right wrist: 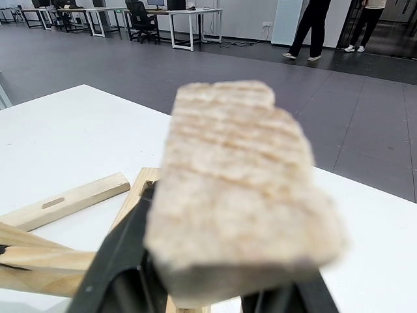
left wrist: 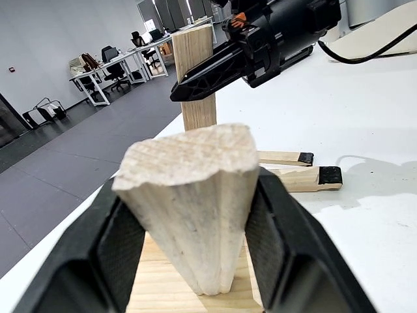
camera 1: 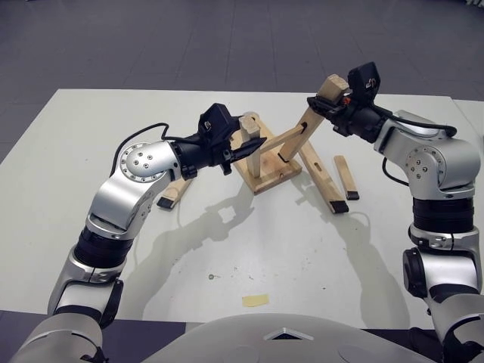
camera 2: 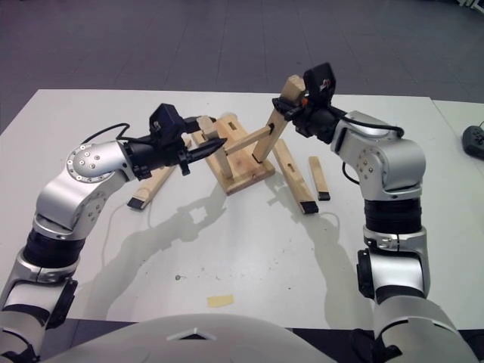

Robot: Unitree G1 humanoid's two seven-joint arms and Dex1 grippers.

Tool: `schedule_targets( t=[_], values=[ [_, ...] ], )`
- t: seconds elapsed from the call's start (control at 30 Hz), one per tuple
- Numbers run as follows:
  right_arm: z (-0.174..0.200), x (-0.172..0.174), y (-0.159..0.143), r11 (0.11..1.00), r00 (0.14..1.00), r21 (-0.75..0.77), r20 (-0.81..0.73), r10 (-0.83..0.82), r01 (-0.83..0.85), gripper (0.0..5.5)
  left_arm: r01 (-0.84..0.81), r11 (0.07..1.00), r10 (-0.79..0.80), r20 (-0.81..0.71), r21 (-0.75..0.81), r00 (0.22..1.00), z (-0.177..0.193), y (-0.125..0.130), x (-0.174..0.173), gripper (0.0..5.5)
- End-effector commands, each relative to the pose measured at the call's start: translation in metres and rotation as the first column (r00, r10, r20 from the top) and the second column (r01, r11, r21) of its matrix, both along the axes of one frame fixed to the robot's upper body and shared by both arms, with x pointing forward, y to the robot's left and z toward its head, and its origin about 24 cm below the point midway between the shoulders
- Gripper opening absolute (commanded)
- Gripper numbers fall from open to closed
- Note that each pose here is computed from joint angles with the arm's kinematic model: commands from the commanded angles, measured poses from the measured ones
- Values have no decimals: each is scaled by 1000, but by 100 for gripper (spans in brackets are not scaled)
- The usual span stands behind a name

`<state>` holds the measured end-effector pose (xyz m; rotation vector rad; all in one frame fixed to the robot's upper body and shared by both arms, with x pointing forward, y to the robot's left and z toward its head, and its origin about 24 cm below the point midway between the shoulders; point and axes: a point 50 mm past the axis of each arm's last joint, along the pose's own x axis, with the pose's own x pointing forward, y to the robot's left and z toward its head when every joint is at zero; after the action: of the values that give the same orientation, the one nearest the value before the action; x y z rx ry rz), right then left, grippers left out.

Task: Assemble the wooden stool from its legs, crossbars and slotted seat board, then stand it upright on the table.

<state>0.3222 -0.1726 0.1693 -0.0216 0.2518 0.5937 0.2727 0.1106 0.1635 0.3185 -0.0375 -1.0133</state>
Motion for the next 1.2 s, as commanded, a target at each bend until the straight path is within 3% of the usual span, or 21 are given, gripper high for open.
schedule_targets(
  t=[0.03,0.3,0.33,0.43,0.47,0.77,0.9,1.03,1.2],
  values=[
    [-89,-30,15,999,944,-48,-329,-17,1,110,-33,987,50,-106,159,993,-32,5,1,204],
    [-66,-30,17,992,970,-5,-208,-127,129,110,-49,986,58,-58,157,997,-14,18,12,204],
    [-63,-30,18,990,971,4,-195,-138,141,110,-46,987,55,-55,154,997,-12,18,13,243],
    [-51,-30,20,984,974,18,-147,-173,178,109,-49,988,58,-57,149,997,-11,20,15,291],
    [-47,-30,21,983,975,20,-135,-179,183,146,-50,987,59,-57,150,997,-10,20,15,310],
    [5,-32,26,968,976,137,32,-215,209,285,-135,989,138,-42,65,990,3,28,24,462],
    [35,-32,15,951,960,208,116,-255,228,349,-133,991,132,-19,-26,991,21,32,23,529],
    [86,-29,2,909,915,361,260,-310,206,423,-86,978,92,24,-189,995,53,30,19,540],
    [146,-30,-7,809,833,582,405,-376,82,491,-12,894,55,82,-449,995,106,23,10,540]
  ],
)
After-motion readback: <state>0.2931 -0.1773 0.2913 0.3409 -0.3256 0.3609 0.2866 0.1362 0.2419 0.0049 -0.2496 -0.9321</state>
